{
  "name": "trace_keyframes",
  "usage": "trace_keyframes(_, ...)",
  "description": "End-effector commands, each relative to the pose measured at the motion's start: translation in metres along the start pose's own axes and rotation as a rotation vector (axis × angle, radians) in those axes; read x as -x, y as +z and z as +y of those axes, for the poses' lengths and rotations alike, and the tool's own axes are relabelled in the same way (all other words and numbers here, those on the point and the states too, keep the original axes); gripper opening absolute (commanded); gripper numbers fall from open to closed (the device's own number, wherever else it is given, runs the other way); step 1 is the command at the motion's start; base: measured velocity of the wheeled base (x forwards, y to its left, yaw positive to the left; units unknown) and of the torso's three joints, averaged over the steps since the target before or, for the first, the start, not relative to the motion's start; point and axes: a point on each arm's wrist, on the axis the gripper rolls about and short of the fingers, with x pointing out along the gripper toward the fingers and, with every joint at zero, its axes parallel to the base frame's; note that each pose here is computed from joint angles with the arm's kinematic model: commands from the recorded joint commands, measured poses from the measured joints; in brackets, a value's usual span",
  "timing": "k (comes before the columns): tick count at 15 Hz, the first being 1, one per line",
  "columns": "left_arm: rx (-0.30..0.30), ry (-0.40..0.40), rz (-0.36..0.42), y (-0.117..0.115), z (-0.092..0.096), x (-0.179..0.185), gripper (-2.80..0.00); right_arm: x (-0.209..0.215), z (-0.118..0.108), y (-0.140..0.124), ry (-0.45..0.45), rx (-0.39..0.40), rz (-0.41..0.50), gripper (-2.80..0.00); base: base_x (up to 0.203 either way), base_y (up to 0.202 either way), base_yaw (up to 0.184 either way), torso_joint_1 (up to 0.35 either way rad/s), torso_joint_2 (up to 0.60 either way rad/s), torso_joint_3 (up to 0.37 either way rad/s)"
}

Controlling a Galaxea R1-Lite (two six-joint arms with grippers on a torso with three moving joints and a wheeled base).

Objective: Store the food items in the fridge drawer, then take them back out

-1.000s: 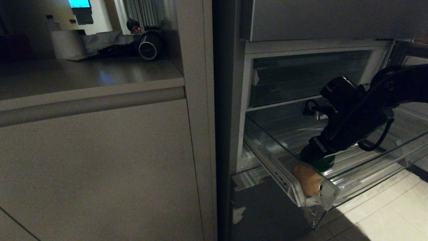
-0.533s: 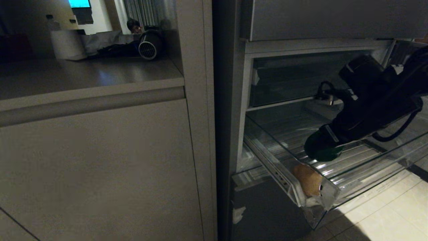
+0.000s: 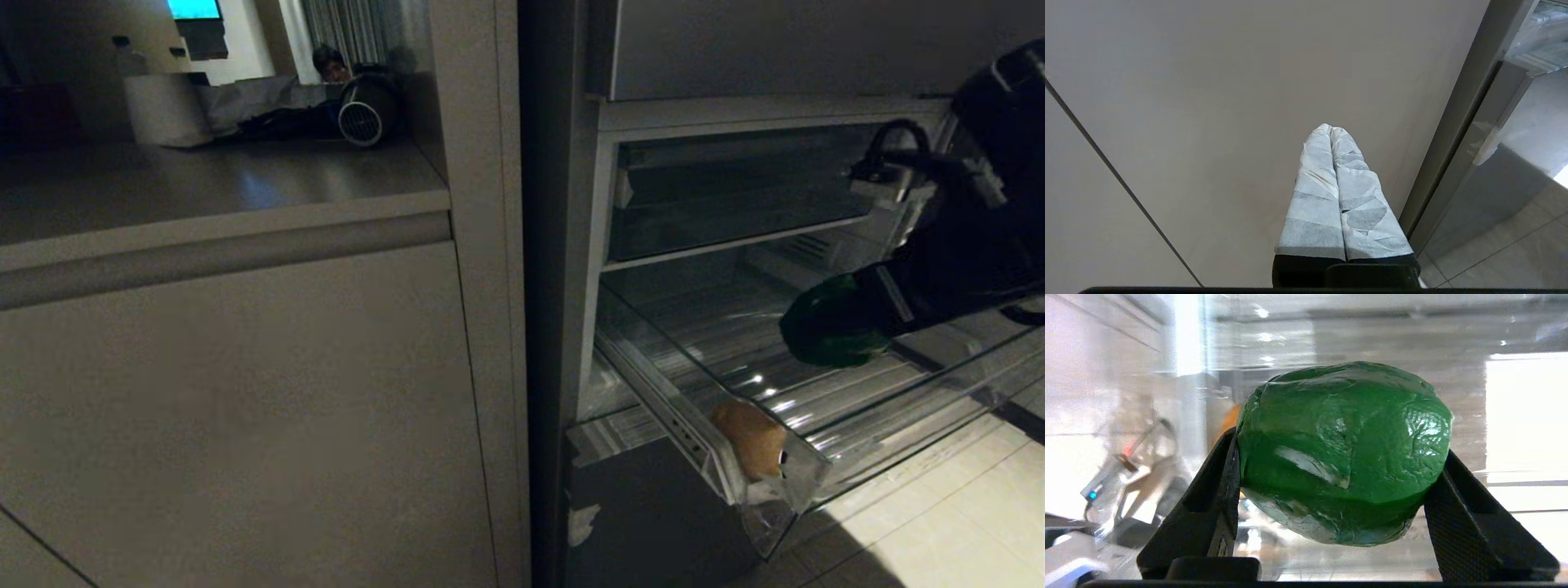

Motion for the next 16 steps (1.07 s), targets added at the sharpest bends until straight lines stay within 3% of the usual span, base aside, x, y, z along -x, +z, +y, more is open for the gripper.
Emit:
trace_keyframes(1, 0.000, 0.000, 0.000, 0.000, 0.000, 0.000, -2.80, 0.039, 0.009, -0.011, 0.022, 0.027, -0.088, -2.80, 0.000, 0.000, 0.000, 0.000, 0.00, 0.000)
trace_keyframes(4, 0.000, 0.000, 0.001, 0.000, 0.000, 0.000, -2.80, 0.067, 0.032, -0.018, 0.121, 0.105, -0.171, -2.80, 0.000, 0.000, 0.000, 0.000, 0.00, 0.000)
trace_keyframes(9, 0.000, 0.000, 0.001, 0.000, 0.000, 0.000, -2.80, 0.064, 0.084, -0.027, 0.340, 0.257, -0.195, -2.80, 0.000, 0.000, 0.000, 0.000, 0.00, 0.000)
trace_keyframes(11, 0.000, 0.000, 0.001, 0.000, 0.000, 0.000, -2.80, 0.057, 0.086, -0.036, 0.348, 0.269, -0.206, -2.80, 0.000, 0.000, 0.000, 0.000, 0.00, 0.000)
trace_keyframes(16, 0.000, 0.000, 0.001, 0.000, 0.000, 0.000, -2.80, 0.055, 0.082, -0.050, 0.356, 0.275, -0.353, -2.80, 0.000, 0.000, 0.000, 0.049, -0.12, -0.068)
